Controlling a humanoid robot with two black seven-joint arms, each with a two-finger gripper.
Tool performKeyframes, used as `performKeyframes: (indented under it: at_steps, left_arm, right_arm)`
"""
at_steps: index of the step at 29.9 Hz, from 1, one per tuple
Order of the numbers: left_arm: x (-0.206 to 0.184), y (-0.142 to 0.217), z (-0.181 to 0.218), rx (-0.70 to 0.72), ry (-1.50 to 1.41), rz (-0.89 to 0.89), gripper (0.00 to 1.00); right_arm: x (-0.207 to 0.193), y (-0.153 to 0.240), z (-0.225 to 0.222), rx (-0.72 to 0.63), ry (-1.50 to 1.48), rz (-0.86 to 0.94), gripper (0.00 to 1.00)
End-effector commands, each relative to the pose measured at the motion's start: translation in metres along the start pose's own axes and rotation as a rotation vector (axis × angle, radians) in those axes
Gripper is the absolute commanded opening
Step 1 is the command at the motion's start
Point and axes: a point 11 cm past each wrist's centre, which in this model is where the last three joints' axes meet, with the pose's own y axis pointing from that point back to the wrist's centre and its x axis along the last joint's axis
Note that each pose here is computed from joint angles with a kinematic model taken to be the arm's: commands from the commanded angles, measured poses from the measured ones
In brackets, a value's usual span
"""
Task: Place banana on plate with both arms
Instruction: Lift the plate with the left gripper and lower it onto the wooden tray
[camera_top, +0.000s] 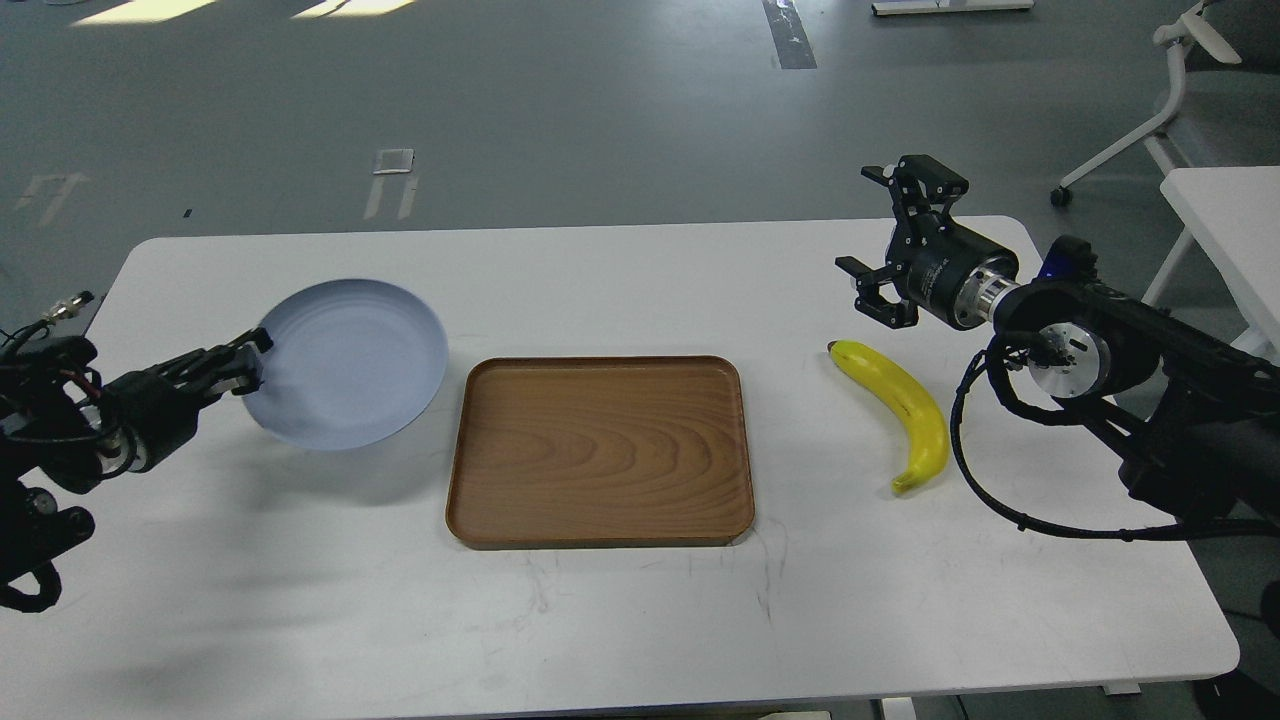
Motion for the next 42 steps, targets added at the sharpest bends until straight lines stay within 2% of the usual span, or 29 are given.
performKeyframes:
  at_steps: [1, 6, 10, 14, 17, 38, 40, 41, 42]
  left_arm:
    - [-0.005, -0.022, 0.054, -0.155, 0.023, -0.039, 0.0]
    - [-0.035, -0.07, 0.13, -0.338, 0.053, -0.097, 0.0]
    - [-0.067, -0.088, 0.154, -0.38, 0.031, -0.171, 0.0]
    - [-0.101, -0.111, 0.139, -0.305, -0.053, -0.23, 0.0]
    - [-0.109, -0.118, 0.141, -0.296, -0.073, -0.237, 0.0]
    - [-0.104, -0.1, 0.101, -0.217, -0.115, -0.265, 0.0]
    - [-0.103, -0.101, 0.1, -0.215, -0.113, -0.266, 0.52]
    - [-0.102, -0.101, 0.1, -0.213, -0.106, -0.262, 0.66]
    - [-0.101, -0.101, 0.101, -0.212, -0.1, -0.259, 0.76]
  right_arm:
    - [0.0, 0.0, -0.001, 0.002, -0.001, 0.0, 1.0]
    - [0.004, 0.002, -0.003, 0.003, 0.004, 0.008, 1.0]
    - [0.008, 0.004, -0.005, 0.007, 0.008, 0.017, 1.0]
    - [0.012, 0.007, -0.008, 0.011, 0.012, 0.025, 1.0]
    - [0.013, 0.007, -0.009, 0.013, 0.012, 0.027, 1.0]
    - [0.014, 0.007, -0.009, 0.015, 0.009, 0.028, 1.0]
    - [0.014, 0.008, -0.009, 0.015, 0.01, 0.026, 1.0]
    - [0.013, 0.008, -0.009, 0.015, 0.011, 0.024, 1.0]
    - [0.012, 0.007, -0.009, 0.014, 0.011, 0.022, 1.0]
